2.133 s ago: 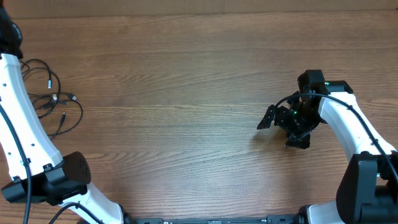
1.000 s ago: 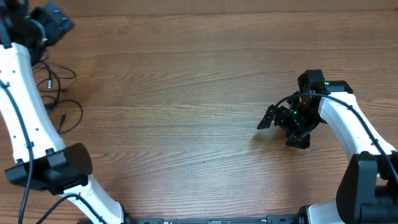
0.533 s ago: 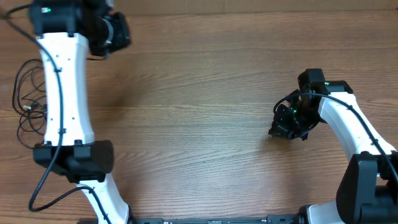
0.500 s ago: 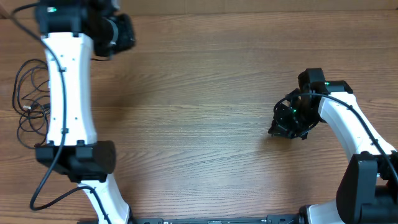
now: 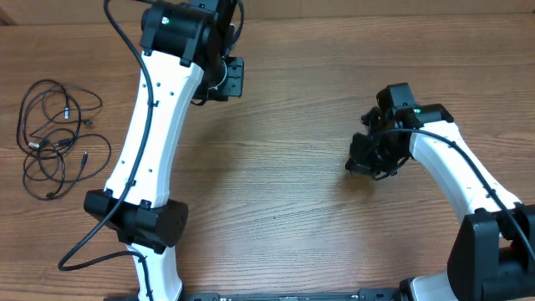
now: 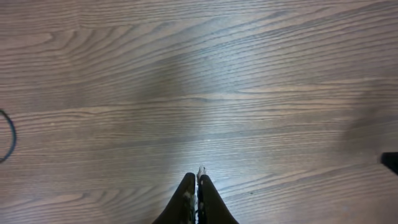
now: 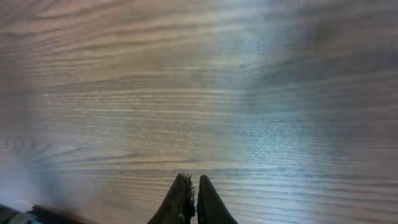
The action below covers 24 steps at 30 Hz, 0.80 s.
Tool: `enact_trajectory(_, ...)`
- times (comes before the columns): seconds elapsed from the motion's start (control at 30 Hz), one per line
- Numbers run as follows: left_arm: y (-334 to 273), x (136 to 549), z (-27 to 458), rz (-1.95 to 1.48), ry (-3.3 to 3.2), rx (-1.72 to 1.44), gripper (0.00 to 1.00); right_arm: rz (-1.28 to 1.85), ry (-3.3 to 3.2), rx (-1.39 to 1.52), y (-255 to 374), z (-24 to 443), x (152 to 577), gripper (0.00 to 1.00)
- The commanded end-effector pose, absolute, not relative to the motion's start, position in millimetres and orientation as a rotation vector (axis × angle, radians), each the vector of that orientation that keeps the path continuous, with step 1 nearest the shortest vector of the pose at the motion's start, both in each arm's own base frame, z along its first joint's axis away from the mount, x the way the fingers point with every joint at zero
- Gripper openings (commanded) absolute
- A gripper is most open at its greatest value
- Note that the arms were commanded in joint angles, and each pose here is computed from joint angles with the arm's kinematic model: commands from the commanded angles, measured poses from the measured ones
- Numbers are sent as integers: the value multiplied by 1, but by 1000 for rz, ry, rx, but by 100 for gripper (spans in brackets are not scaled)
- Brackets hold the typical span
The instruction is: Untangle cables
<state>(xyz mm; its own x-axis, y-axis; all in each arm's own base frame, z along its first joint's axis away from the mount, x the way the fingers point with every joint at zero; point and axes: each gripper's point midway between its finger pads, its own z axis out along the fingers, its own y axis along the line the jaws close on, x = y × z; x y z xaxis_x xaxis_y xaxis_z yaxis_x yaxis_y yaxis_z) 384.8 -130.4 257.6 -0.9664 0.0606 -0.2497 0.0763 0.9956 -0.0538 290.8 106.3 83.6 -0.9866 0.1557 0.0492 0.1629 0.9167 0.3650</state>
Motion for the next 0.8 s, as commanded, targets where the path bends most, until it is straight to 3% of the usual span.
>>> enact_trajectory(0.0,-123,385,246,-7,2917,121,4,-479,-3182,-220,94,113,317,4)
enact_trajectory(0.23,-123,370,221,1,3019,132,4,-334,-3248,-240,78,147,325,4)
enact_trajectory(0.37,-116,351,207,26,3090,147,4,-265,-3266,-392,68,156,322,4)
enact_trajectory(0.77,-83,274,213,105,3142,159,4,-160,-3203,-540,52,179,273,4)
